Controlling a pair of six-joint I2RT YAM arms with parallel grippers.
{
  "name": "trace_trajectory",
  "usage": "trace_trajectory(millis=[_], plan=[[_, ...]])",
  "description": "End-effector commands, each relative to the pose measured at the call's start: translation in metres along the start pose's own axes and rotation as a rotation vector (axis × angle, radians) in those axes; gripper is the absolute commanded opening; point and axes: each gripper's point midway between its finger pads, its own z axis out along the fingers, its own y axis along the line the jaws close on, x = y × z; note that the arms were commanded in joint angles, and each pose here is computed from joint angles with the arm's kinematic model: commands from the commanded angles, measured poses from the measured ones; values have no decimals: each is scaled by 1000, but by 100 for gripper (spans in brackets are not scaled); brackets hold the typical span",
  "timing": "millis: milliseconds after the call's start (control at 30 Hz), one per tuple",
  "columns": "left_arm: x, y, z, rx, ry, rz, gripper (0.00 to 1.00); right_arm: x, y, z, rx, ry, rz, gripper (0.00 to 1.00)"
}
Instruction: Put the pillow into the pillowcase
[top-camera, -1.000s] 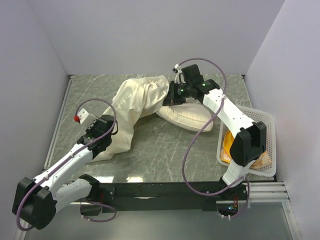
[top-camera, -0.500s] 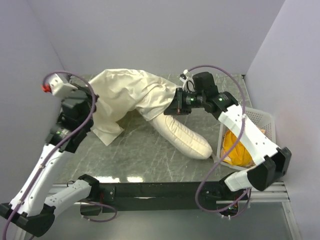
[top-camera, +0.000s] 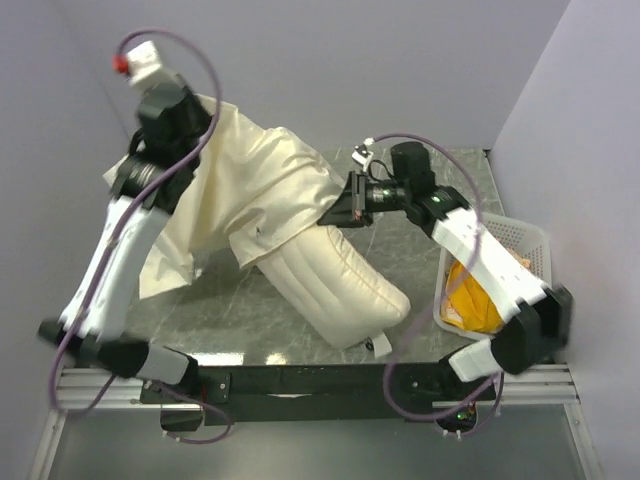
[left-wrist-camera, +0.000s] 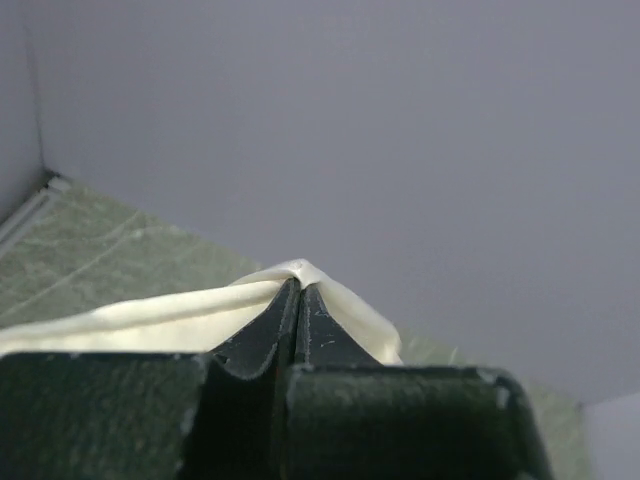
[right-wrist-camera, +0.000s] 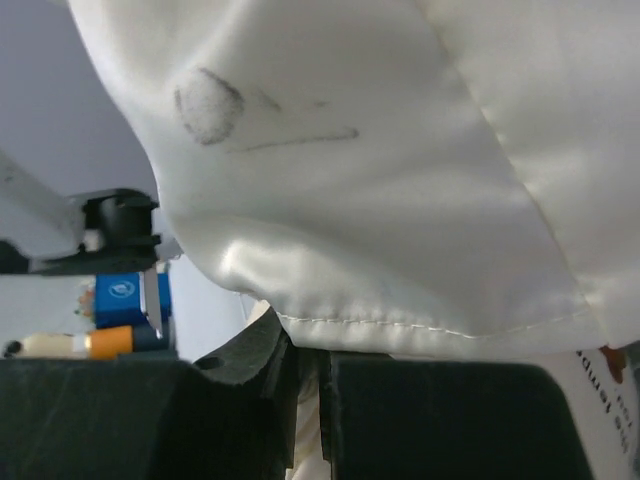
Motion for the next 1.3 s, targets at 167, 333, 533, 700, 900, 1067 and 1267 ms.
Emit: trace_trajectory(millis=[167, 333, 533, 700, 900, 1067, 1267], plan=[[163, -31, 71, 171, 509, 163, 52, -79, -220, 55, 391, -17, 182, 29], [127, -36, 36, 251, 429, 99, 83, -102, -265, 31, 647, -115, 135, 67], [174, -6, -22, 227, 519, 105, 85, -124, -242, -5, 804, -245, 40, 75], [246, 23, -50, 168, 620, 121, 75, -100, -185, -17, 775, -341, -71, 75], [320, 33, -75, 165, 750, 150, 74, -4, -125, 23, 586, -317, -161, 76], [330, 74, -60, -56, 710, 177, 80, 87, -130, 40, 510, -257, -115, 76], [326, 104, -53, -157, 644, 99, 74, 139, -143, 52, 467, -250, -21, 75]])
